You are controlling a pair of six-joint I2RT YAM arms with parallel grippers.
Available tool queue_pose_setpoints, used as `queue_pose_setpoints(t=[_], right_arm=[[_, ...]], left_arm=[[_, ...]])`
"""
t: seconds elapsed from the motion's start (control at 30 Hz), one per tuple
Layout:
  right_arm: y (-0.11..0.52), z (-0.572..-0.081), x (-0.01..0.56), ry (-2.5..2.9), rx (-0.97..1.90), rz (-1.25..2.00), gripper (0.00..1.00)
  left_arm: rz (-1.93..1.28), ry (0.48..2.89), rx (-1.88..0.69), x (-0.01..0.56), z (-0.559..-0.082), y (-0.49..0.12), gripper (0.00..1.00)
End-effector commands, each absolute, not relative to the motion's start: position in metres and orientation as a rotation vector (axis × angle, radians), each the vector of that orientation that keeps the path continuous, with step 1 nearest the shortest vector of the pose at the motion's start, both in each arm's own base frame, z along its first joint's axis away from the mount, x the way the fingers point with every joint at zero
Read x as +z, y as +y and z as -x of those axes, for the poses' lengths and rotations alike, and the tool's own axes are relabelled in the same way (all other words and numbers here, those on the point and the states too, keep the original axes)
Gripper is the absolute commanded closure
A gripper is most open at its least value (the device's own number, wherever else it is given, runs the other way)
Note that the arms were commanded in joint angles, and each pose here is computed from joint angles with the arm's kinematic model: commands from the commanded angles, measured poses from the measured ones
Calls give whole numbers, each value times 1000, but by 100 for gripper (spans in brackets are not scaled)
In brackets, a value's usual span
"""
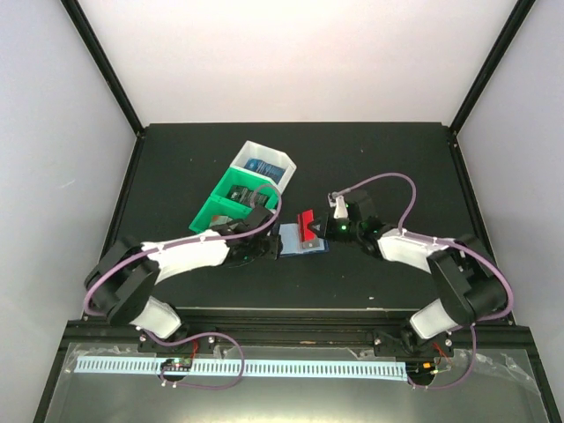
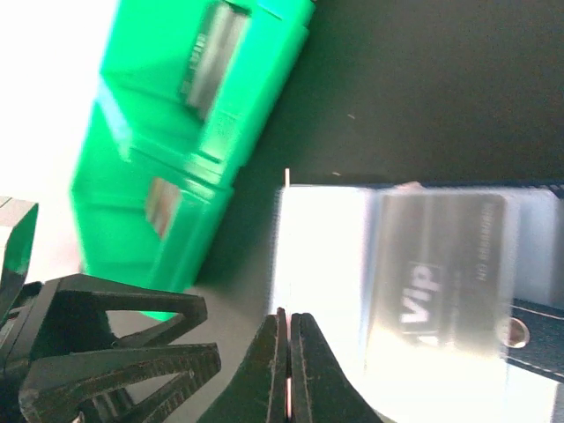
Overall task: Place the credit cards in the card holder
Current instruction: Insert the credit card into the card holder.
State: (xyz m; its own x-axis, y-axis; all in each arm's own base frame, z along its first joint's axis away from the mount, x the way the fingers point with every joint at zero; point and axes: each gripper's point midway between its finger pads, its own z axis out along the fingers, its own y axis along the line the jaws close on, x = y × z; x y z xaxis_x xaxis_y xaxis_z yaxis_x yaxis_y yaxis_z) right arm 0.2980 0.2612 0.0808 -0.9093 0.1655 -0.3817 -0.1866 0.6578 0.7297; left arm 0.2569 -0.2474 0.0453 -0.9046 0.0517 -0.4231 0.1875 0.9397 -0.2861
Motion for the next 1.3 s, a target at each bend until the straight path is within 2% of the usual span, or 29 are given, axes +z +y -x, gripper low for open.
queue_pose_setpoints(t=[0.0,0.1,0.17,0.33,0.47,0.57,0.67,0.8,0.97,1.0,1.07,1.2,1.27], right_arm=[[259,-290,104,2389,1226,92,99],[264,-280,124,2328,1381,140,99],[270,-268,142,2277,1511,201,99],[278,-248,179,2164,1703,292,99],[279,-234,192,2130,1800,334,99],[279,-228,194,2129,1835,345,99],[278,-225,190,2142,1854,343,99],[279,-221,191,2131,1894,345,99],[280,-221,186,2146,1901,345,99],[279,-221,183,2152,1893,341,97],[278,-224,177,2168,1857,326,86],[271,-239,153,2263,1656,288,65],[263,-250,139,2324,1509,252,59]], left_arm=[[-130,2505,-713,99,-260,-269,49],[-105,2436,-881,122,-252,-276,34],[-92,2421,-1007,127,-246,-284,30],[-36,2362,-1328,150,-232,-305,26],[15,2341,-1456,151,-230,-315,27],[43,2276,-1550,160,-230,-318,37],[57,2222,-1621,169,-229,-320,52],[71,2174,-1644,175,-229,-317,59],[91,2169,-1608,172,-232,-312,85],[86,2171,-1600,171,-232,-311,90],[84,2186,-1568,166,-233,-309,98],[101,2265,-1407,142,-235,-295,98],[112,2325,-1304,125,-236,-286,98]])
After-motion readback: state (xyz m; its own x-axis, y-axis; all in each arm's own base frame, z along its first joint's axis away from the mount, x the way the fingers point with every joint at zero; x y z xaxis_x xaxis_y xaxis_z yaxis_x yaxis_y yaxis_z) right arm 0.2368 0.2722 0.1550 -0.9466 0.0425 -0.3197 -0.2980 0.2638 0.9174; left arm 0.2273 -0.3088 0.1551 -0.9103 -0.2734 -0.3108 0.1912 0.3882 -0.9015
